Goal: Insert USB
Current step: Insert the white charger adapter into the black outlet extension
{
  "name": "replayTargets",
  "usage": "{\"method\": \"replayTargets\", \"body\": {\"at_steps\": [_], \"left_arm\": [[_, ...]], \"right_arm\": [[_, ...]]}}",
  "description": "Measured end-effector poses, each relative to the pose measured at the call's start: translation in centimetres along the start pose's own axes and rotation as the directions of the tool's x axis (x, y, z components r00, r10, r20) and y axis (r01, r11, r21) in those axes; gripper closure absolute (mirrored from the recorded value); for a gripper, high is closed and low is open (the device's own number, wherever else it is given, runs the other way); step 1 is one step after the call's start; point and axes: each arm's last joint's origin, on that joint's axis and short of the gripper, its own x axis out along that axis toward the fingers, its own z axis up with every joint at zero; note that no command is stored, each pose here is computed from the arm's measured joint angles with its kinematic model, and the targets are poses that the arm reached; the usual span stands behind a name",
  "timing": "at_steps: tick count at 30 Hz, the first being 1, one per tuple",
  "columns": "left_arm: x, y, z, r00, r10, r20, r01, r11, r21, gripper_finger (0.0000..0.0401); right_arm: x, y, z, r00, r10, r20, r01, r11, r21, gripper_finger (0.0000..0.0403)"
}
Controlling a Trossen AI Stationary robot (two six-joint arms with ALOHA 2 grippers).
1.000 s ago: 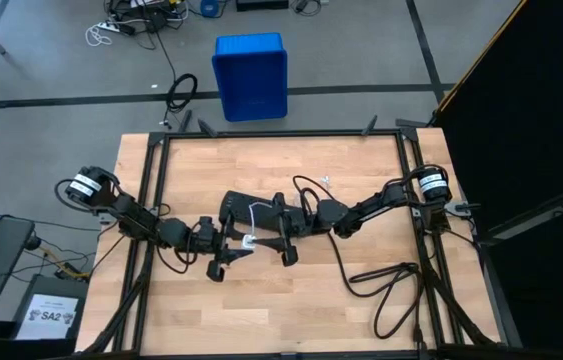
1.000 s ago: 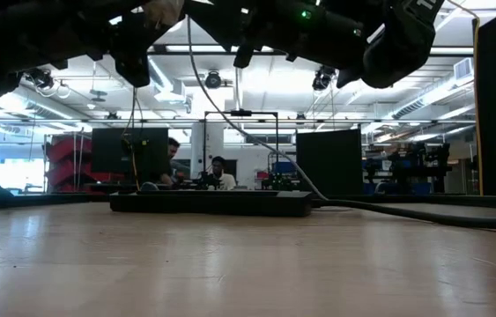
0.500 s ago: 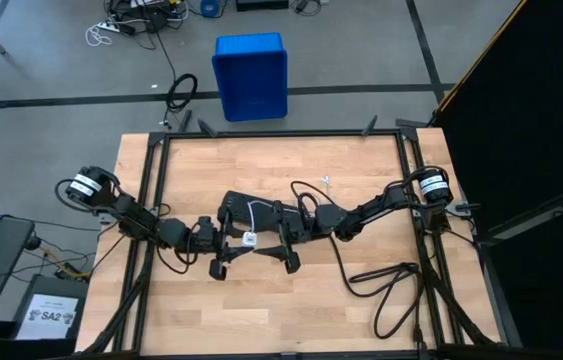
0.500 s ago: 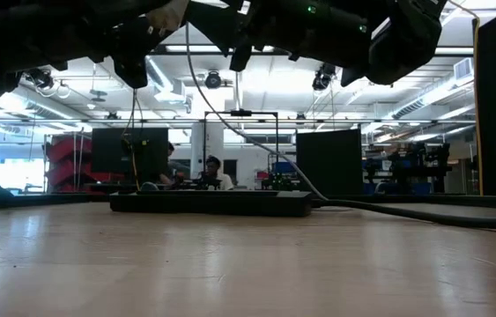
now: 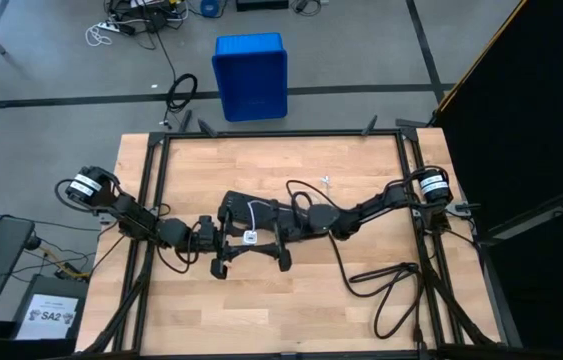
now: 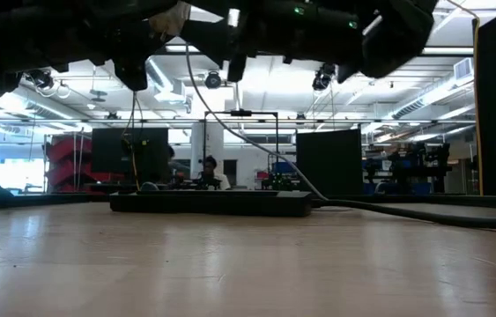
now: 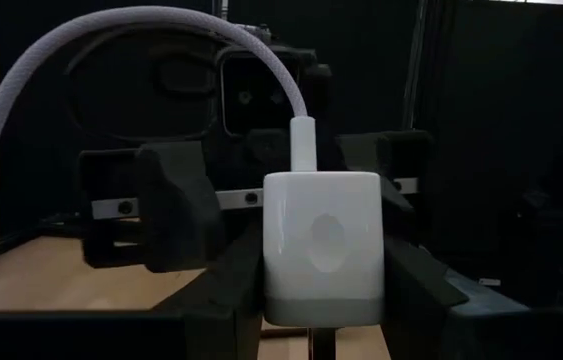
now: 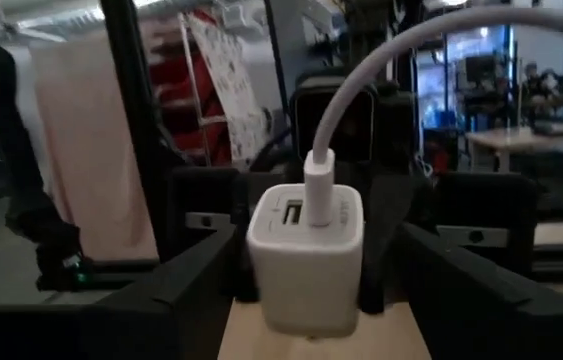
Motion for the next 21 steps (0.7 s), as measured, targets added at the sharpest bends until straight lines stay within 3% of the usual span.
{"method": "replayTargets", "body": {"at_steps": [6,21], "left_arm": [[-0.05,-0.05,0.01,1.0,-0.009,-0.002,0.009,1.0,-0.001,0.0275],[0.02,-0.07,0.15,1.0,-0.003,0.011,0.003,1.0,-0.007,0.0275]], "right_arm": [[1.17,0.22,0.91,1.0,0.0,-0.027,-0.002,0.998,-0.056,0.017],[1.02,0.37,1.11,1.0,0.003,0.02,-0.002,1.0,-0.021,0.0192]]}}
